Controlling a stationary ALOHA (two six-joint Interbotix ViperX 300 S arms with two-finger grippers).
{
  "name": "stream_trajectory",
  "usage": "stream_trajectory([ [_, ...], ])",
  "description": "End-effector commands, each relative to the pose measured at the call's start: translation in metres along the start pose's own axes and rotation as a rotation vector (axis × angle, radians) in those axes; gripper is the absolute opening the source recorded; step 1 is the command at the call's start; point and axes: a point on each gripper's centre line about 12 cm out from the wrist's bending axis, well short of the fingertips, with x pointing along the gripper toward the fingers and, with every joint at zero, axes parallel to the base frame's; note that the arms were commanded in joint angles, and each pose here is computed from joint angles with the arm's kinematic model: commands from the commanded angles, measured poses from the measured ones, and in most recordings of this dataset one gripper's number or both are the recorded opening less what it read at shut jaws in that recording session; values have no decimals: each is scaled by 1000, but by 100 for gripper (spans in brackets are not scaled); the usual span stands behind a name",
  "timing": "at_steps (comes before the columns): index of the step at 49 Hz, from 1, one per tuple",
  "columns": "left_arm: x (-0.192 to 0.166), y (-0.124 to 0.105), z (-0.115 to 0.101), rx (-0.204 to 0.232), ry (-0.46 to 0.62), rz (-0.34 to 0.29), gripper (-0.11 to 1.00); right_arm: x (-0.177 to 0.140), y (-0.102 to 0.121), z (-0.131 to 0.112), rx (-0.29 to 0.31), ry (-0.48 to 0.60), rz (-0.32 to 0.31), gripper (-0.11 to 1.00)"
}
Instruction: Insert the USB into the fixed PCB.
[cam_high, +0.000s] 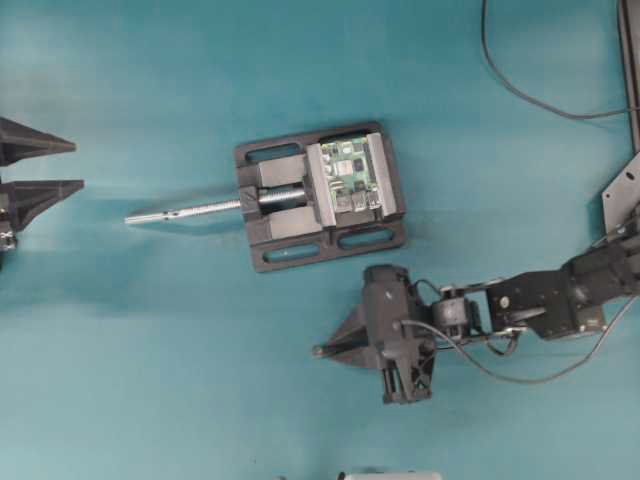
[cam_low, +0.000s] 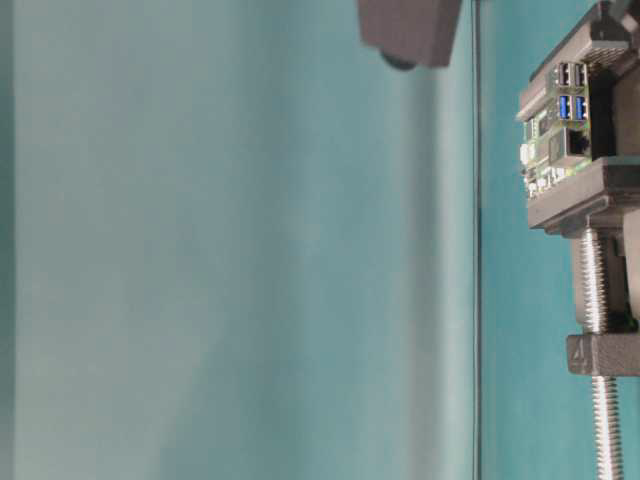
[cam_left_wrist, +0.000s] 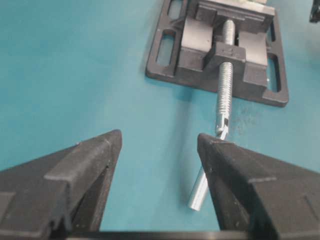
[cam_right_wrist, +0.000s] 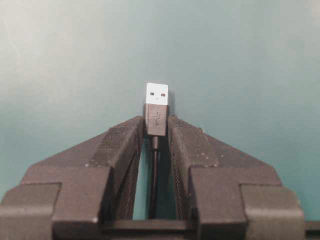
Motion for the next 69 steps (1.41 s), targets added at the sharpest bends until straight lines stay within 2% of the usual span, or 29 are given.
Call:
stream_trajectory([
  [1,1,0,4,-9,-11,3,77,-10,1,19,23,-50,-45,21],
  [5,1,0,5,-9,-13,1,77,-15,-4,24,19,-55,-125,21],
  [13,1,0,5,-9,-13,1,77,-29,-14,25,61,-78,-357,21],
  [20,1,0,4,-9,-11,1,77,-42,-11,27,96,-99,-556,21],
  [31,1,0,5,-9,-13,1,77,-60,-8,20,173,-9,-883,21],
  [34,1,0,5,-9,-13,1,77,-64,-7,19,171,9,-1002,21],
  [37,1,0,5,-9,-13,1,77,-63,-6,19,161,14,-1085,21],
  [41,1,0,4,-9,-11,1,77,-59,-4,17,173,10,-1147,21],
  [52,1,0,5,-9,-13,1,77,-48,0,16,252,-82,-1221,21],
  [63,1,0,5,-9,-13,1,77,-42,4,18,297,-194,-1350,21],
  [69,1,0,4,-9,-11,1,77,-42,6,20,315,-202,-1372,21],
])
